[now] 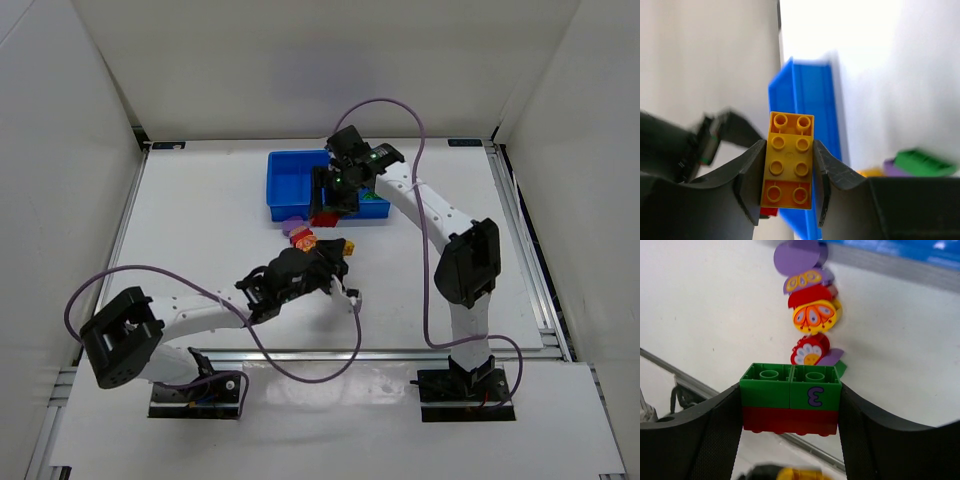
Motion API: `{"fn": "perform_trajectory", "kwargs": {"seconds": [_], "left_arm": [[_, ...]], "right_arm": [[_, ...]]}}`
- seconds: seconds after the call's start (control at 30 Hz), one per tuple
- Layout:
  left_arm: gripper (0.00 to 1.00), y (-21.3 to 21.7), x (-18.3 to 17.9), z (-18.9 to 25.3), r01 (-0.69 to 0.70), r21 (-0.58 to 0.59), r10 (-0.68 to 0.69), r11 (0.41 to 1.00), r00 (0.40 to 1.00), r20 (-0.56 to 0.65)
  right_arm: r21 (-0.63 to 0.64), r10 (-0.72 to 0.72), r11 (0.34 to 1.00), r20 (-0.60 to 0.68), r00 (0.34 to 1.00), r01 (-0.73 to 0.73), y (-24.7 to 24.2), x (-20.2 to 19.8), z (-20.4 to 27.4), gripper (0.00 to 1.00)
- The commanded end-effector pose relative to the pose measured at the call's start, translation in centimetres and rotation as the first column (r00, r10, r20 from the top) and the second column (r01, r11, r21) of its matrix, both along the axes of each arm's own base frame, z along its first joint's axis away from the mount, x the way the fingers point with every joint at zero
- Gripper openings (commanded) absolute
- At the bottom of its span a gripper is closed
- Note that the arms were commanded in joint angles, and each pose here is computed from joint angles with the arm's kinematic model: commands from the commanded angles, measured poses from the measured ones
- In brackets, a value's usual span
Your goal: Sort the legos into containers by color
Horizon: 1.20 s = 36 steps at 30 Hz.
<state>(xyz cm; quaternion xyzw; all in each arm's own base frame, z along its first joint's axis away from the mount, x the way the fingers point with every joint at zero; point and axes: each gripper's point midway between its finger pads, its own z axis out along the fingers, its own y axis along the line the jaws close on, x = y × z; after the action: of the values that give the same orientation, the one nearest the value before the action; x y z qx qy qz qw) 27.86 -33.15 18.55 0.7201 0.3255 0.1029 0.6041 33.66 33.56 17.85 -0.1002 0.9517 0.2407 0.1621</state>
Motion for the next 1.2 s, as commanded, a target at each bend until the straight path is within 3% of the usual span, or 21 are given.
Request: {"fn": "perform_trajectory", "kwargs": {"seconds": [0.0,0.2,0.33,0.4,0.43,0.57,0.7,0.73,0.77,0.8,0.83,0.87,0.97,1.17], "left_arm": [[0.17,-1.1,-2.7,1.9,0.046,-0.064,-0.047,0.997,0.999,-0.007],[0.15,-1.8,-4.9,3.4,0.044,-0.103,-0.048,0.994,0.998,-0.030],[0.14,-1.4,-4.4,6.7,-0.061,-0.198,0.036,0.978,0.991,-0.126],[0.14,-0.2,-3.4,8.9,-0.211,-0.286,0.130,0.935,0.952,-0.279],[0.14,0.2,-3.1,9.7,-0.222,-0.284,0.140,0.933,0.950,-0.280],[0.14,2.7,-1.6,13.2,-0.396,-0.371,0.164,0.840,0.837,-0.521],[0.15,5.4,1.0,14.5,-0.598,-0.387,0.106,0.702,0.624,-0.774],[0.15,7.7,3.2,15.8,-0.671,-0.403,0.120,0.623,0.591,-0.798],[0.15,8.3,3.5,15.5,-0.697,-0.381,0.094,0.608,0.540,-0.837],[0.15,8.1,4.0,14.6,-0.735,-0.346,0.040,0.583,0.452,-0.891],[0.14,8.5,4.6,15.6,-0.766,-0.345,0.004,0.542,0.413,-0.911],[0.14,9.9,6.2,14.1,-0.808,-0.286,0.027,0.516,0.349,-0.937],[0.11,9.7,7.5,12.7,-0.838,-0.199,-0.045,0.508,0.205,-0.978],[0.10,8.7,11.3,10.1,-0.851,-0.056,-0.079,0.522,0.017,-0.997]], "right_arm": [[0.060,-0.064,0.996,0.078,0.995,0.059,0.2,3.0,2.1,0.00],[0.042,-0.082,0.996,0.087,0.993,0.079,-0.7,4.0,1.4,0.00],[-0.009,-0.088,0.996,0.148,0.985,0.090,-2.3,4.8,1.2,0.00],[-0.033,-0.136,0.989,0.155,0.978,0.143,-5.3,6.0,0.8,0.00],[-0.030,-0.132,0.990,0.171,0.976,0.139,-5.4,6.0,1.4,0.00],[-0.046,-0.155,0.984,0.237,0.959,0.170,-9.2,6.6,2.6,0.00],[-0.055,-0.146,0.983,0.331,0.932,0.173,-11.8,6.2,4.5,0.00],[-0.047,-0.130,0.986,0.379,0.916,0.160,-12.4,5.9,6.1,0.00],[-0.050,-0.119,0.987,0.394,0.911,0.150,-12.7,5.6,5.8,0.00],[-0.069,-0.131,0.982,0.427,0.895,0.177,-13.7,5.9,6.1,0.00],[-0.074,-0.126,0.982,0.438,0.890,0.175,-14.0,5.7,6.3,0.00],[-0.075,-0.105,0.984,0.477,0.872,0.160,-14.5,5.4,7.1,0.00],[-0.089,-0.036,0.991,0.540,0.841,0.100,-15.0,4.4,8.4,0.00],[-0.099,0.087,0.994,0.610,0.787,-0.033,-14.7,2.3,9.1,0.00]]}}
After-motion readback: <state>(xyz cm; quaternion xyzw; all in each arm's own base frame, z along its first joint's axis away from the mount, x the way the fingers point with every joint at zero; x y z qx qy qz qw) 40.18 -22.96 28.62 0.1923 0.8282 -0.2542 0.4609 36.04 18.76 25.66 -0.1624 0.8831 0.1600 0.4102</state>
